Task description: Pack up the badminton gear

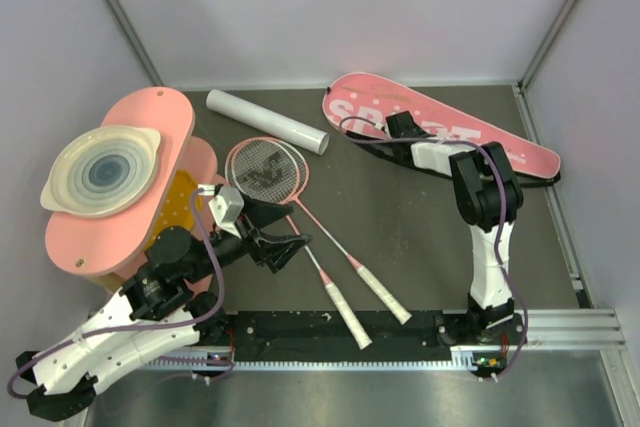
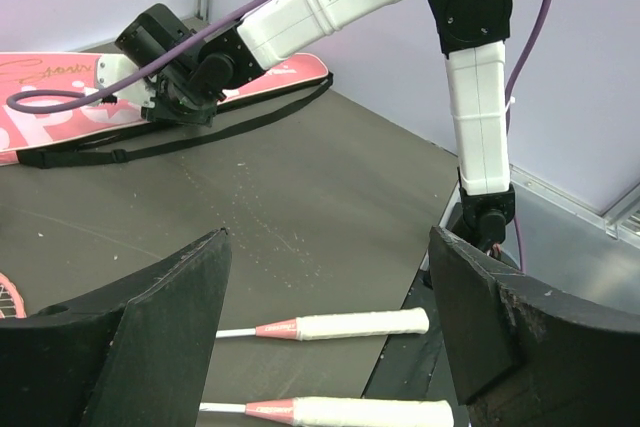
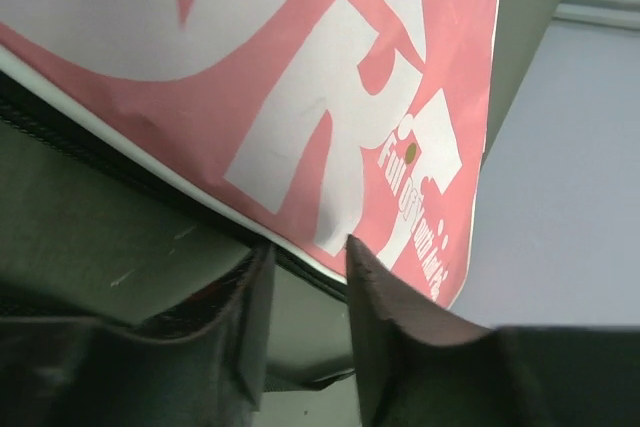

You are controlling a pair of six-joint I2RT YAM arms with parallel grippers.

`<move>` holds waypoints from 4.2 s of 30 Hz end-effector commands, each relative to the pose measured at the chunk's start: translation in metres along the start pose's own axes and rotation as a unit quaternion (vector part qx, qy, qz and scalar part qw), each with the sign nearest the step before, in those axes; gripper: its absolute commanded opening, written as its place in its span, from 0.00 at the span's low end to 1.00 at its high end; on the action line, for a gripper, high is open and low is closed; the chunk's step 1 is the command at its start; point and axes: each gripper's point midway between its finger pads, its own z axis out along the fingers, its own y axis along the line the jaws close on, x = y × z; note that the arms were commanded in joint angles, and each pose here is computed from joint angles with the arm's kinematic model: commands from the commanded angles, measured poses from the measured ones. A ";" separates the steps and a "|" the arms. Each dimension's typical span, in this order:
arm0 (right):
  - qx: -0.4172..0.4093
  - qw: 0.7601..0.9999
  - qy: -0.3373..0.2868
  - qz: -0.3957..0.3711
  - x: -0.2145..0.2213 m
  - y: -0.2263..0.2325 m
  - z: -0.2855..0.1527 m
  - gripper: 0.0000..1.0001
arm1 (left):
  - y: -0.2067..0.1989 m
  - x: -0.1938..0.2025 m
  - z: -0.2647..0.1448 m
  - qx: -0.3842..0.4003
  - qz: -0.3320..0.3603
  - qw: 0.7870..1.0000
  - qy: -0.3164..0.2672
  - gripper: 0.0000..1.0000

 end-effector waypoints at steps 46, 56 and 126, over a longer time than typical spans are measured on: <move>0.015 0.994 -0.080 -0.071 -0.010 -0.026 0.014 0.48 | 0.012 0.015 0.016 -0.025 -0.015 1.000 0.012 0.81; 0.030 0.995 -0.072 -0.062 0.008 -0.020 0.013 0.53 | 0.013 0.016 0.015 -0.027 -0.011 0.999 0.013 0.84; -0.269 0.858 -0.164 0.406 -0.020 -0.110 -0.257 0.00 | -0.002 0.007 0.156 -0.028 -0.198 0.974 0.105 0.78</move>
